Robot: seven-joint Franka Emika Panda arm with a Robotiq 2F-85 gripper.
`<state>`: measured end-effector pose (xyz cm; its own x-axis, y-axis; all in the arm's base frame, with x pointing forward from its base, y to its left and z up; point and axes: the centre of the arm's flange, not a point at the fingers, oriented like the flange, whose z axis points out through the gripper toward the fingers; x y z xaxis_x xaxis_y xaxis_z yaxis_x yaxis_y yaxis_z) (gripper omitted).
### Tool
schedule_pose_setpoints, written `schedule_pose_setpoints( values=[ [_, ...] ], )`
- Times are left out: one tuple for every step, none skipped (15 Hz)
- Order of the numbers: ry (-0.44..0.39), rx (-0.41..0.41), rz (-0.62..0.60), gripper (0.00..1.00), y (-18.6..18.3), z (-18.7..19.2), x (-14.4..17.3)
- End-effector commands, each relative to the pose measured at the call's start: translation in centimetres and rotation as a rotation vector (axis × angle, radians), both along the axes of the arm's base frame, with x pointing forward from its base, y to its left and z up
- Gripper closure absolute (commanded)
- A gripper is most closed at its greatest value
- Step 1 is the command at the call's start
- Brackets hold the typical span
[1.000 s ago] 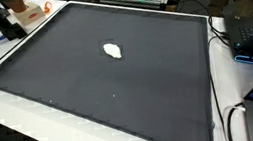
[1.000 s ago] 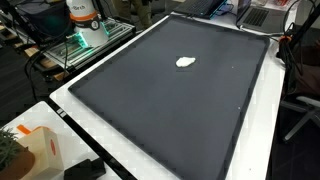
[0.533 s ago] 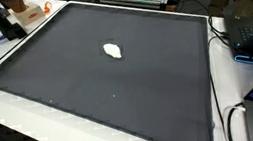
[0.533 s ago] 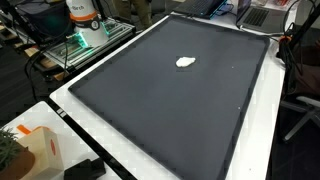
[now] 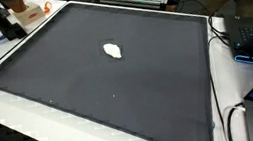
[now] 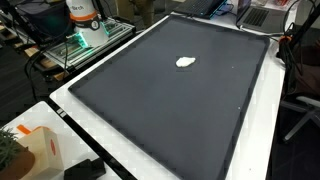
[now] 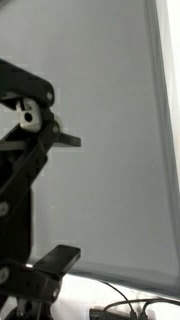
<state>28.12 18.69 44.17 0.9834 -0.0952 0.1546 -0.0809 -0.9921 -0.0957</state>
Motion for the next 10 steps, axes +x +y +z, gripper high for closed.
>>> schedule_pose_setpoints(
  values=[
    [-0.003, -0.006, 0.0, 0.0, 0.1, 0.0, 0.0],
    [-0.004, -0.01, 0.0, 0.0, 0.1, -0.1, -0.1],
    [-0.005, -0.012, 0.0, 0.0, 0.1, -0.1, -0.1],
    [-0.006, -0.013, 0.0, 0.0, 0.2, -0.1, -0.1],
    [0.021, -0.004, 0.02, 0.0, 0.1, -0.1, 0.1],
    [0.027, 0.015, 0.018, 0.0, -0.1, 0.3, 0.3],
    [0.041, 0.049, 0.025, 0.0, -0.2, 0.7, 0.2],
    [0.055, 0.075, 0.036, 0.0, -0.1, 1.2, 0.1],
    [0.063, 0.093, 0.04, 0.0, 0.0, 1.6, 0.2],
    [0.073, 0.115, 0.045, 0.0, 0.2, 2.1, 0.3]
  ],
)
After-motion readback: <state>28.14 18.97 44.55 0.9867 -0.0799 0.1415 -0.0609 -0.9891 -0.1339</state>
